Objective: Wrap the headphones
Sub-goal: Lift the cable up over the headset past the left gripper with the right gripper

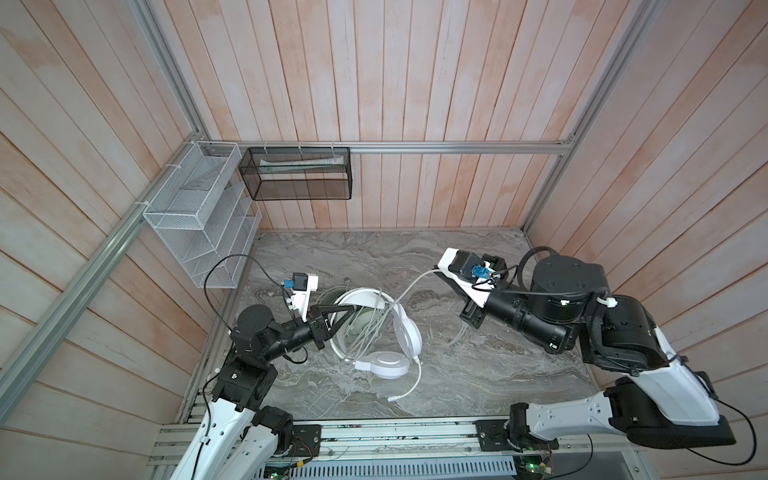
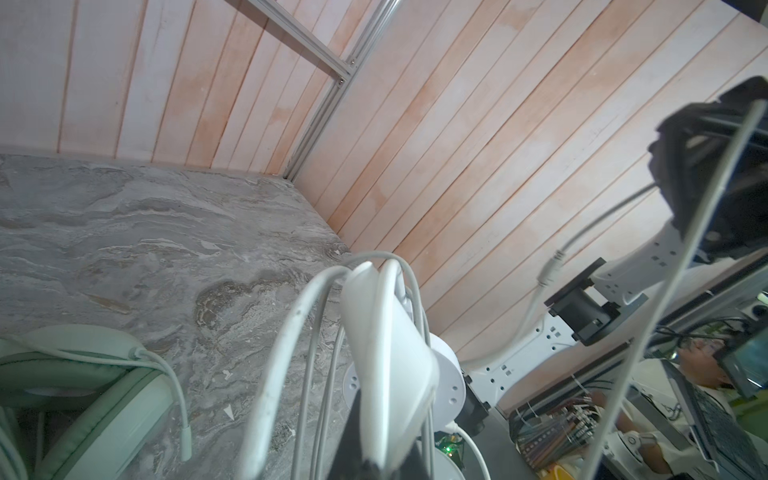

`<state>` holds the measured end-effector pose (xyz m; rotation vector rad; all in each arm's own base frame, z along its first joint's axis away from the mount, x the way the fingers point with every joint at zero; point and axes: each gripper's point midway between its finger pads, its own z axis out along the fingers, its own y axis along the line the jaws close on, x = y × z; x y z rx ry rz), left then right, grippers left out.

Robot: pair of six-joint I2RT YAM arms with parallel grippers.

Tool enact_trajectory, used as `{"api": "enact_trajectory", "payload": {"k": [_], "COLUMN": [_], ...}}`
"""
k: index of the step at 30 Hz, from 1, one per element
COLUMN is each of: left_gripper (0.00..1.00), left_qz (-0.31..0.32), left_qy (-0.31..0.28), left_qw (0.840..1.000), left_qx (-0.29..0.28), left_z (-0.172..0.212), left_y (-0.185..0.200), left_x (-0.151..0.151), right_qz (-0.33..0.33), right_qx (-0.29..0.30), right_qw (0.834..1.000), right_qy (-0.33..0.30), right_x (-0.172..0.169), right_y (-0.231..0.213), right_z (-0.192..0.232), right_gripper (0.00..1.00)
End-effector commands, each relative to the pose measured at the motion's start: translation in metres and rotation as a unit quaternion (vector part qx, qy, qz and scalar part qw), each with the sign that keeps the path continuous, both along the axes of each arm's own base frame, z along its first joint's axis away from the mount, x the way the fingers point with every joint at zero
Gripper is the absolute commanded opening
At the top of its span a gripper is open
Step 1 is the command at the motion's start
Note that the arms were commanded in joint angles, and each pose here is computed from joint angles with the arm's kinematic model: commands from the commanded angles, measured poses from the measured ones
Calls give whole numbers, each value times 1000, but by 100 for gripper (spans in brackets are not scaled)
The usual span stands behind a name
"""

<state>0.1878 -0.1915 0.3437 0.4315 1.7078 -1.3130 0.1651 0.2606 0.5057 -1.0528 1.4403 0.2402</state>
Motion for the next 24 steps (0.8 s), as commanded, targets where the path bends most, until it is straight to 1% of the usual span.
{"api": "enact_trajectory", "payload": {"k": [1, 6, 8, 13, 19, 24], "left_gripper": [0, 0, 0, 0, 0, 0], "left_qz": [-53, -88, -93, -99, -103, -120], "left_qy": [-62, -78, -83, -91, -105, -100], "left_qw": [996, 992, 991, 990, 988, 985], "left_qx": [-27, -39, -40, -43, -48, -73], "left_z": [45, 61, 65, 72, 81, 88], "left_y": [-4, -7, -8, -7, -6, -7], "left_x": [-30, -46, -50, -56, -61, -65], "right_qz": [-22, -47, -58, -58, -34, -12], "right_qx": [17, 29, 45, 93, 120, 96], "right_qw": [1000, 998, 997, 994, 991, 992], "right_qy": [-6, 10, 11, 25, 40, 81], "right_x": [25, 62, 74, 95, 98, 109], "right_y": [-7, -14, -19, -26, -23, -3], "right_z": [1, -16, -17, -23, -43, -73], "right_gripper": [0, 0, 0, 0, 0, 0]}}
